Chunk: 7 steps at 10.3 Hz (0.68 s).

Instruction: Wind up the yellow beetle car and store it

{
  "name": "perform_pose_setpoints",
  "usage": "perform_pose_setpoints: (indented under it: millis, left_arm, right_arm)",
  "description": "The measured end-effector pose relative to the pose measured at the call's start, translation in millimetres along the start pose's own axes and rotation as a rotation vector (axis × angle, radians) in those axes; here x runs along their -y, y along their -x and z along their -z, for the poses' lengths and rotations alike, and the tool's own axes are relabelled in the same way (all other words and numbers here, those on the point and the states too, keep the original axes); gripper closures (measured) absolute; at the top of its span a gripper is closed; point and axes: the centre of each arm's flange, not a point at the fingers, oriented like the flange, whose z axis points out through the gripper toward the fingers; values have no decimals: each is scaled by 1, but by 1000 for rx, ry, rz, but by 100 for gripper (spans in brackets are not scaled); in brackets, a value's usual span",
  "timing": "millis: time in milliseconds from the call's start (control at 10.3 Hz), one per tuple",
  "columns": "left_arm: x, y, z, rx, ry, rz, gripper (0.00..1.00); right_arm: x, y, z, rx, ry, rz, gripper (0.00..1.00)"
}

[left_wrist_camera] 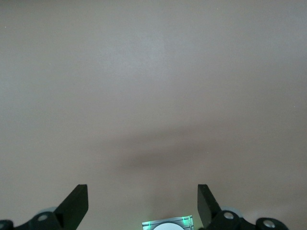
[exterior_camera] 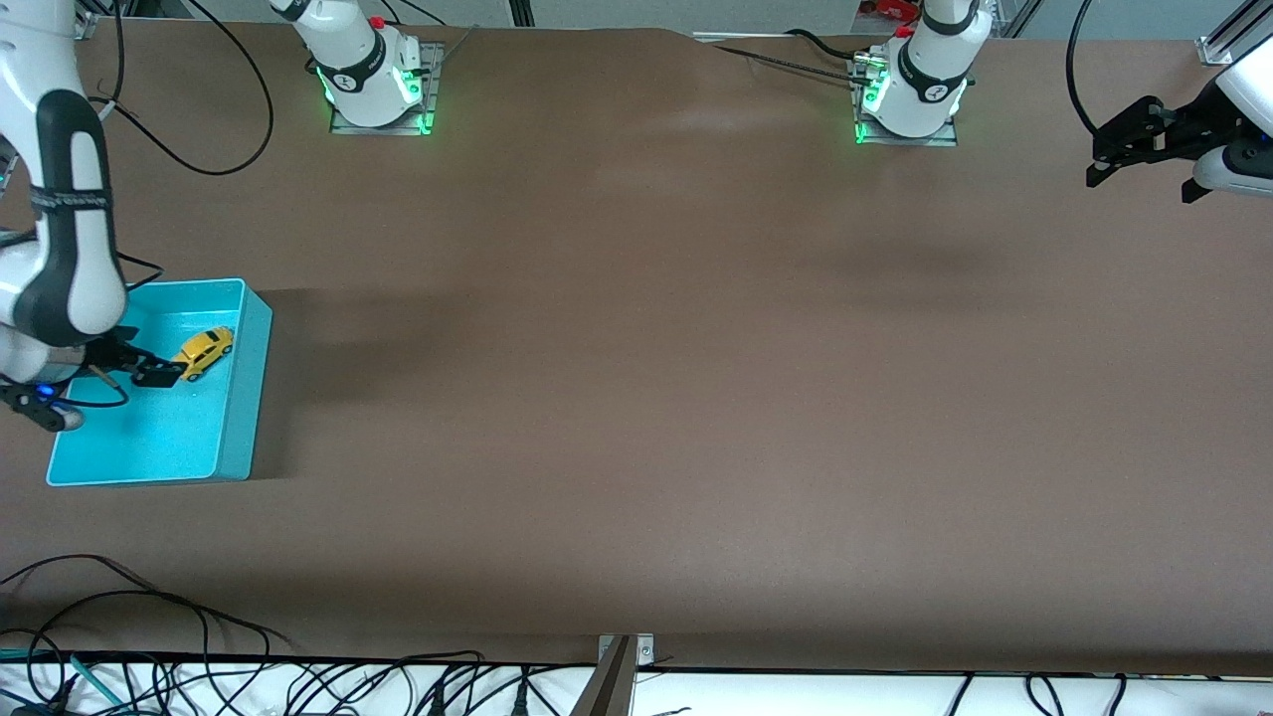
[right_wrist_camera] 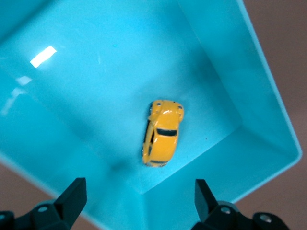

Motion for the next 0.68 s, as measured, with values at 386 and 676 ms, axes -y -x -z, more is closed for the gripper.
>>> perform_pose_setpoints:
  millis: [386, 676]
  left_arm:
    - [1, 0, 0, 0, 0, 2, 0]
    - [2, 0, 0, 0, 0, 3, 0]
  right_arm:
    - [58, 34, 130, -84, -60, 120, 0]
    - [103, 68, 196, -181, -119, 221, 0]
